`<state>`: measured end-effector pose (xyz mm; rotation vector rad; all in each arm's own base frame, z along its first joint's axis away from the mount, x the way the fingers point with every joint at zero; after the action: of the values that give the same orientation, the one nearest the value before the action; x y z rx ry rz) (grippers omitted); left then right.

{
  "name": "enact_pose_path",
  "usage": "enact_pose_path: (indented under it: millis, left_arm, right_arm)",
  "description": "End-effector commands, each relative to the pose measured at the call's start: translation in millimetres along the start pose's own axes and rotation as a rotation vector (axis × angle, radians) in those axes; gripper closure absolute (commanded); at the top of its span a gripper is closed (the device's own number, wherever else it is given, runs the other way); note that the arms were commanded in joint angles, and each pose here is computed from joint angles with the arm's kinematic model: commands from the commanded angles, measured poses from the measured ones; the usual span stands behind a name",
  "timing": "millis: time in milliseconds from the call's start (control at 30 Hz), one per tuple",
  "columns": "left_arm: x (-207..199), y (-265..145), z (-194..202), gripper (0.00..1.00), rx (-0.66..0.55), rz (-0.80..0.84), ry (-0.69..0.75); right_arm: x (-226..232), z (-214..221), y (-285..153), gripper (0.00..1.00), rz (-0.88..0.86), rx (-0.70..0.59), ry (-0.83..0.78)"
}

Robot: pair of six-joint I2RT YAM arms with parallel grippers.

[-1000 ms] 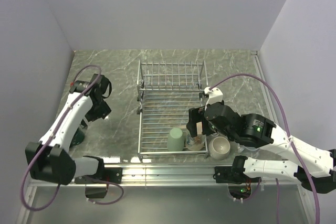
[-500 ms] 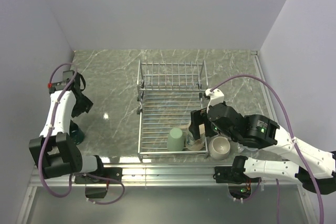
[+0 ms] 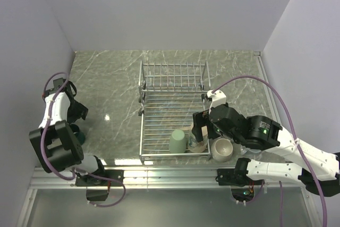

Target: Load the cups into the dish rack

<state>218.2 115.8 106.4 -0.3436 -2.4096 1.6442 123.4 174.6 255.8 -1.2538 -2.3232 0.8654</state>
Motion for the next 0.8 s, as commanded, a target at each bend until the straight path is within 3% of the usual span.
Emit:
enact_pose_path:
  millis: [0, 67, 167, 200, 267, 300, 433, 533, 567, 667, 767]
  left_arm:
    - [-9.9, 12.7, 5.9, 0.16, 0.048, 0.032, 0.024]
    - [-12.3, 17.2, 9.7, 0.17, 0.069, 0.037, 0.025]
    - [-18.3, 25.6, 18.6, 0.33, 0.115, 0.060, 0.031]
    - [-19.5, 27.9, 21.5, 0.53, 0.130, 0.064, 0.034]
    - [-23.1, 26.5, 24.9, 0.75, 0.151, 0.087, 0.036]
    - [-24.9, 24.3, 23.0, 0.99, 0.149, 0.093, 0.035]
    - [-27.3, 8.3, 14.7, 1.00, 0.130, 0.119, 0.020]
    - [-43.8, -17.9, 13.6, 1.00, 0.144, 0.271, 0.026]
    - [-59.2, -40.2, 17.7, 1.00, 0.176, 0.418, 0.026]
    - [-82.2, -88.1, 22.5, 1.00, 0.182, 0.674, 0.035]
    - [-97.6, -130.1, 41.9, 0.99, 0.273, 0.881, 0.074]
  right_arm:
    - [-5.2, -6.3, -8.0, 0.00, 0.012, -0.027, 0.016]
    - [-6.4, -4.8, -7.4, 0.00, 0.019, -0.023, 0.012]
    - [-6.0, -6.1, -5.9, 0.00, 0.025, -0.021, 0.009]
    - [-6.0, -7.7, -5.6, 0.00, 0.028, -0.026, 0.008]
    - [-5.0, -8.3, -3.4, 0.00, 0.032, -0.021, 0.009]
    - [-4.4, -9.6, -2.8, 0.00, 0.032, -0.024, 0.010]
    - [-0.8, -11.3, 0.6, 0.00, 0.027, -0.025, 0.027]
    - [3.0, -12.8, 4.8, 0.00, 0.019, -0.025, 0.036]
    - [4.5, -15.7, 4.0, 0.00, 0.013, -0.032, 0.039]
    - [11.7, -30.0, 2.6, 0.00, -0.009, -0.055, 0.048]
    - [22.2, -56.7, -4.7, 0.00, -0.052, -0.114, 0.055]
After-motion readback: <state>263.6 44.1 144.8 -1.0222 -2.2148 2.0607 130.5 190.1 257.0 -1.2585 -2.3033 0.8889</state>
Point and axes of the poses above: each gripper's point midway between its finger pads, its own y axis out along the fingers, its own x axis along the line the jaws close on, z = x × y, the point moved 2 cm from there along -y, back along the fingers, and after that the axes turned 12 degrees about -y, right-handed, at the moved point
